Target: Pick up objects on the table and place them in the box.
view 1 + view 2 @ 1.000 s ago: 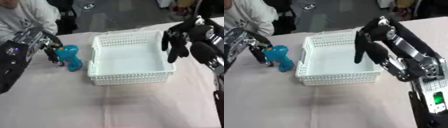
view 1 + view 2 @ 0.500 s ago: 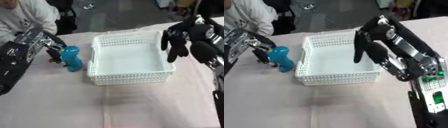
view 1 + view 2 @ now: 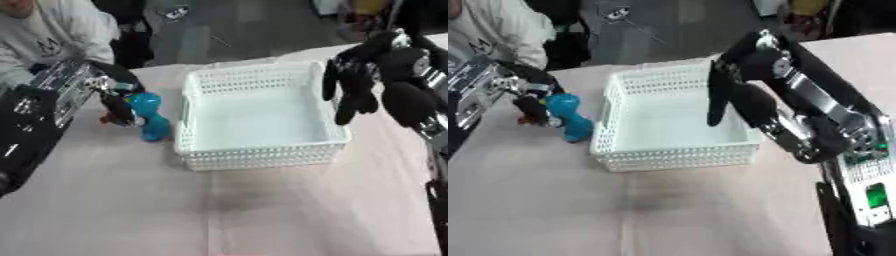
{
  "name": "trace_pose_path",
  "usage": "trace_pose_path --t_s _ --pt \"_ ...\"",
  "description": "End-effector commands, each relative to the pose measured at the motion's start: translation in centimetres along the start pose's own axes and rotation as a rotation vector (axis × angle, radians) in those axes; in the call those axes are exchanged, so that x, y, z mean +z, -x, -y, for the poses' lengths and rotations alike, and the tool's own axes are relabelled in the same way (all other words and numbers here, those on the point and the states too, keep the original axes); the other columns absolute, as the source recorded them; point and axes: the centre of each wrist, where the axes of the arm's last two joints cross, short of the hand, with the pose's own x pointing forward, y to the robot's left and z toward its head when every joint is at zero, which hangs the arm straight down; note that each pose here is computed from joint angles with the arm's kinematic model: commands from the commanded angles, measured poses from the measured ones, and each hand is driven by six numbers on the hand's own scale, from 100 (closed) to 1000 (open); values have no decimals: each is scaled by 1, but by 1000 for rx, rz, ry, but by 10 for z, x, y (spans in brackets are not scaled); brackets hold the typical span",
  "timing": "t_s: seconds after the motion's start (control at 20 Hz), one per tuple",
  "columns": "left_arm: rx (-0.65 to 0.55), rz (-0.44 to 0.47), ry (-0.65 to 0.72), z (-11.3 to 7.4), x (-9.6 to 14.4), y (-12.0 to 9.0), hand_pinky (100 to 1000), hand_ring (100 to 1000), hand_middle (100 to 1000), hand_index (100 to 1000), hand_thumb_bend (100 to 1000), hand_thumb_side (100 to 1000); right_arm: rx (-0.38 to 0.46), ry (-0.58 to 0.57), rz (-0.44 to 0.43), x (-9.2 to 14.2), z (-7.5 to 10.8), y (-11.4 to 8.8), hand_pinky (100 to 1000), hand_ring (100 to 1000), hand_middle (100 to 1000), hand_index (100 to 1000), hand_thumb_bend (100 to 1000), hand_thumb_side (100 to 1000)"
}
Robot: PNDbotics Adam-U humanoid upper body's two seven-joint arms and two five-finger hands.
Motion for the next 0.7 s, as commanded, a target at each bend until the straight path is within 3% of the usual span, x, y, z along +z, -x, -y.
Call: trace_pose_path --t_s 0.05,0.15,0.3,0.5,0.7 --pt "-27 -29 -38 -3 4 6 100 235 374 501 100 693 71 -68 83 -7 6 -5 410 200 195 475 100 1000" --pt "-59 -28 -46 0 3 5 100 122 247 436 100 659 71 -68 83 -7 6 -5 410 200 195 475 100 1000" --pt "-113 -25 -78 3 3 4 100 100 129 354 100 620 71 -67 83 -7 6 -5 410 200 195 474 100 1000" --pt "-114 -10 -189 2 6 7 100 100 100 330 100 608 71 -65 84 -7 6 -5 410 199 194 474 100 1000" --pt "-28 -12 -373 -8 16 11 100 100 100 321 100 598 71 -63 83 -6 6 -5 409 199 194 474 100 1000"
